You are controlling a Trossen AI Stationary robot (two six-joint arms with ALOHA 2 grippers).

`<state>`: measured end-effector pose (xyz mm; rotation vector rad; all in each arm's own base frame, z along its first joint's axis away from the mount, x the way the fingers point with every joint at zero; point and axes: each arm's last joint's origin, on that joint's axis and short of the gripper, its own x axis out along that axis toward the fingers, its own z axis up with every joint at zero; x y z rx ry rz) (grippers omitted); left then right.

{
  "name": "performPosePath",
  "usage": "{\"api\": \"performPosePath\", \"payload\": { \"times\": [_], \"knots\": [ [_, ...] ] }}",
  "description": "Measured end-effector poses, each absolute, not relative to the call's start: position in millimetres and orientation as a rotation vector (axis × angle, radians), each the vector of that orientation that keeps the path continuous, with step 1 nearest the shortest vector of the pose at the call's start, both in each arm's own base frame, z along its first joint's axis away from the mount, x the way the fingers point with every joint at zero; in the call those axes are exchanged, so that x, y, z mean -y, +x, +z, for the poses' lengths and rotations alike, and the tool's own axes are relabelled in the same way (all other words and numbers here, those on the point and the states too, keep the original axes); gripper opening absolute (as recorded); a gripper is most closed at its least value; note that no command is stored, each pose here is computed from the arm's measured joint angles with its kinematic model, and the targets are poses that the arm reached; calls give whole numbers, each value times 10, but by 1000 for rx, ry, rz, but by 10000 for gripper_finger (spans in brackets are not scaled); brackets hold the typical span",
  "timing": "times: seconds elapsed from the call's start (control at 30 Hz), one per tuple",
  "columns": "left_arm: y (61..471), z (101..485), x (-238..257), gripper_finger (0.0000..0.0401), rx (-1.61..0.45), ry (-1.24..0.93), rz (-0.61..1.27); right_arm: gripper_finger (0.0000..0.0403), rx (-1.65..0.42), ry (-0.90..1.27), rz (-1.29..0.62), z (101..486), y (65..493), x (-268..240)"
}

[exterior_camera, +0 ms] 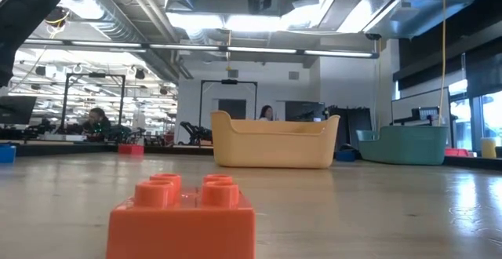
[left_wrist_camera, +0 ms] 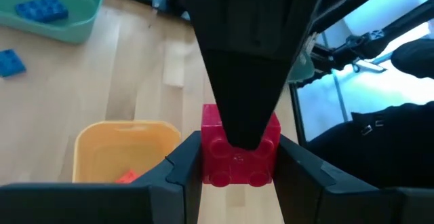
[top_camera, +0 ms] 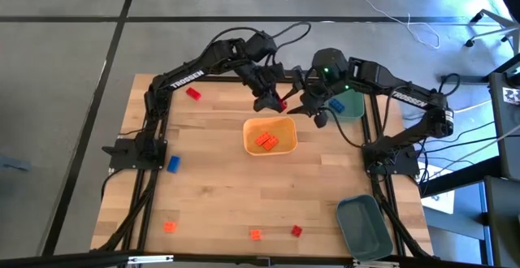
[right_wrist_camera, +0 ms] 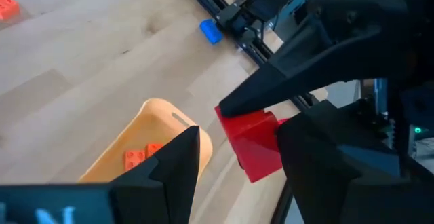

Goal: Sort & place blocks by color
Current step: Put the red game piece into the gray bin

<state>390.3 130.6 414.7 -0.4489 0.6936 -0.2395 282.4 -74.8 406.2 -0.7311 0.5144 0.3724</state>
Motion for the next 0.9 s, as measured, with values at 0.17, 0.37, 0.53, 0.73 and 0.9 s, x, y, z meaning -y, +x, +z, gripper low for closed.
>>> {"api": "performPosePath", "payload": {
  "times": [0.17, 0.37, 0.53, 0.73, 0.9],
  "knots": [
    [3906, 4149, -1305, 130, -690, -449, -243, 200, -496, -740, 367, 4070, 2848, 753],
    [3906, 4149, -1305, 130, -690, -443, -247, 200, -479, -748, 358, 4080, 2868, 759],
    [3910, 4153, -1306, 130, -684, -439, -248, 199, -489, -737, 374, 4029, 2921, 771],
    [3907, 4149, -1306, 130, -689, -440, -243, 175, -495, -730, 384, 3988, 2968, 785],
    [3905, 4148, -1307, 130, -690, -441, -245, 139, -492, -745, 390, 3986, 2971, 784]
  ]
}}
